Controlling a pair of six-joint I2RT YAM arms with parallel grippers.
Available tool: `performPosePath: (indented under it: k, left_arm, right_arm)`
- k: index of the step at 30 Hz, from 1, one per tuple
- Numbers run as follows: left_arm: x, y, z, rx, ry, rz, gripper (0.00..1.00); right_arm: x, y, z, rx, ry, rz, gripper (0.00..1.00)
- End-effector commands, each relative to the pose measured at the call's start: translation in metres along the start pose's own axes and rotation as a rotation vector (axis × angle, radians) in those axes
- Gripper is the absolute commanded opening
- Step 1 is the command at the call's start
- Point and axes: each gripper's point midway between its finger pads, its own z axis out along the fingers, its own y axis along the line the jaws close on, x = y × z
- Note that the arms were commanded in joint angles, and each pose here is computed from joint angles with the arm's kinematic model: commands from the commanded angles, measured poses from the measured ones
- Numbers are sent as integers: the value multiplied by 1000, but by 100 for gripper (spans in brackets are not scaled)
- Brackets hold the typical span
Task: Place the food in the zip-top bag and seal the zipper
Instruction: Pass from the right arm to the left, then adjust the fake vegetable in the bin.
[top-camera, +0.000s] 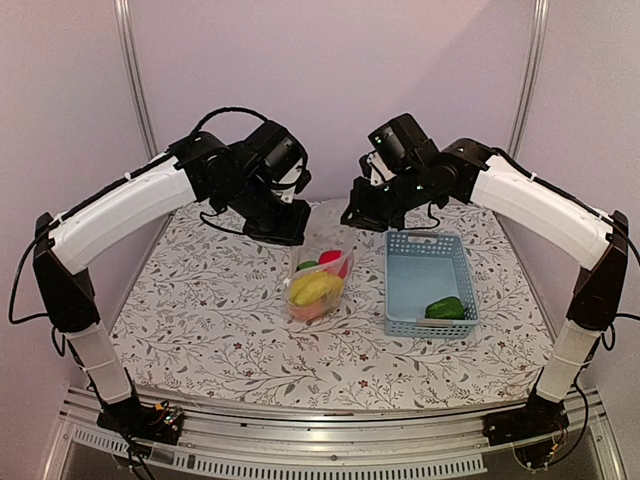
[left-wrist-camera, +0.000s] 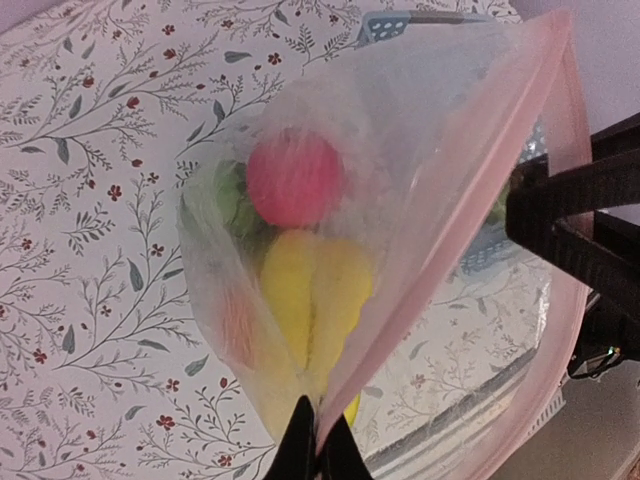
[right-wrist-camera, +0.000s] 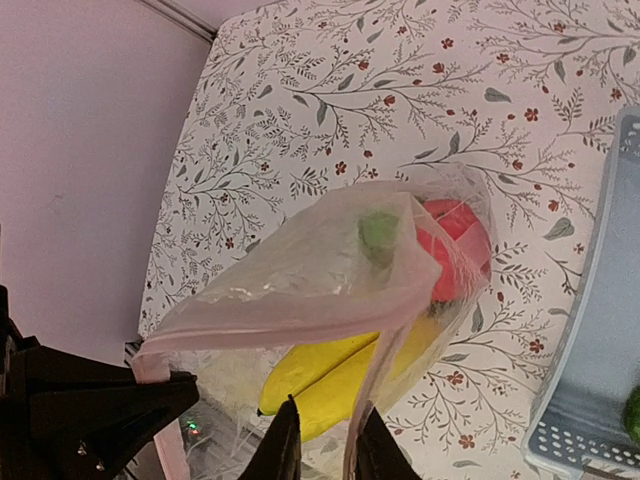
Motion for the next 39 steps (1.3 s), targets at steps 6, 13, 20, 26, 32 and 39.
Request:
performPosePath:
  k: [6, 13, 20, 26, 32, 39]
  left_arm:
    - [-15, -7, 6, 38, -44, 27, 0]
    - [-16, -4, 8, 46, -48, 21, 0]
    - [-16, -3, 7, 61, -51, 13, 0]
    - [-19, 1, 3, 65, -56, 3, 0]
    - [-19, 3, 3, 64, -54, -2, 0]
    - [-23, 4, 0, 69, -60, -7, 0]
  right_arm:
    - [4, -21, -60, 62, -2, -5, 44]
    - [45, -95, -77, 223, 75, 25, 57]
    - [85, -189, -70, 451, 158, -10, 52]
    - [108, -243, -58, 640, 261, -73, 50]
    - [108, -264, -46, 679, 284, -57, 58]
    - [102, -282, -30, 714, 326, -85, 66]
